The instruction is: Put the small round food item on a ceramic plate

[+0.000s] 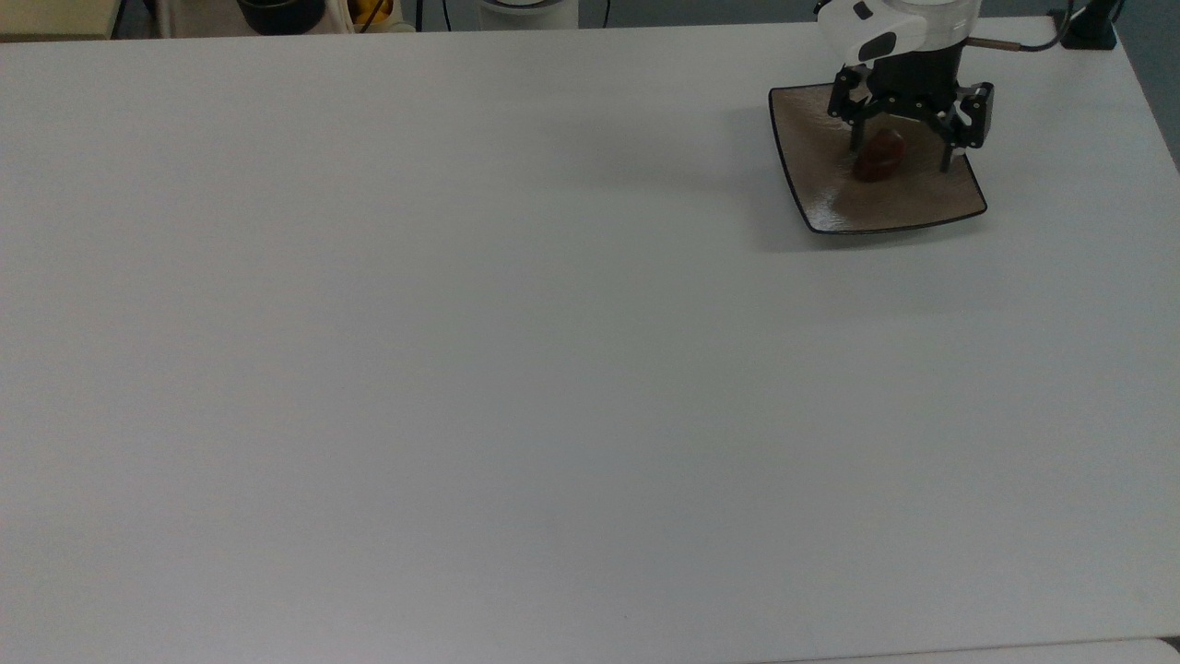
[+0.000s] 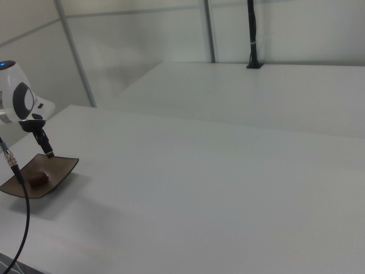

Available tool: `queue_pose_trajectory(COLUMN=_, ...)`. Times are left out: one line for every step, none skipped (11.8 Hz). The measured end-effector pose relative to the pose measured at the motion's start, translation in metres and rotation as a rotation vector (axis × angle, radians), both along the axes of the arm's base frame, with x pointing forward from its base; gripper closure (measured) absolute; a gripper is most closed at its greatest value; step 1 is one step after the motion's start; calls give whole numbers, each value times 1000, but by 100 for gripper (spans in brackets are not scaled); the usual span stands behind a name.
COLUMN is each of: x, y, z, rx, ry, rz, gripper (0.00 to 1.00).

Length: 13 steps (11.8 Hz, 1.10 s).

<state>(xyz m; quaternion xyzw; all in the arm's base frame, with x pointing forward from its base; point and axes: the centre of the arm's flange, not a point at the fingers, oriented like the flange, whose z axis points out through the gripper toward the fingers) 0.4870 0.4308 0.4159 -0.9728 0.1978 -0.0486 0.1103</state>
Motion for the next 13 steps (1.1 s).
queue_pose_trajectory(x=-2, y=-6, z=1, rx=-63, ry=-6, rz=91, gripper=0)
queue_pose_trajectory(x=-5, y=-16, z=4, rx=-162, ry=-2, rz=248, gripper=0)
queue_pose_trajectory(x=-8, y=-29, z=9, rx=-235, ry=23, rz=379, gripper=0)
queue_pose_trajectory(x=-7, y=-44, z=14, rx=-286, ry=54, rz=461, gripper=0)
queue_pose_trajectory(x=1, y=-68, z=21, rx=-324, ry=80, rz=506, gripper=0)
queue_pose_trajectory(x=12, y=-92, z=25, rx=-347, ry=99, rz=516, gripper=0)
queue_pose_trajectory(x=20, y=-113, z=28, rx=-365, ry=121, rz=520, gripper=0)
queue_pose_trajectory(x=33, y=-147, z=32, rx=-389, ry=158, rz=521, gripper=0)
queue_pose_trajectory(x=40, y=-169, z=37, rx=-399, ry=176, rz=518, gripper=0)
queue_pose_trajectory(x=47, y=-196, z=47, rx=-405, ry=182, rz=499, gripper=0)
queue_pose_trajectory(x=52, y=-216, z=58, rx=-406, ry=174, rz=468, gripper=0)
queue_pose_trajectory(x=56, y=-233, z=68, rx=-405, ry=163, rz=436, gripper=0)
queue_pose_trajectory(x=58, y=-247, z=76, rx=-398, ry=156, rz=408, gripper=0)
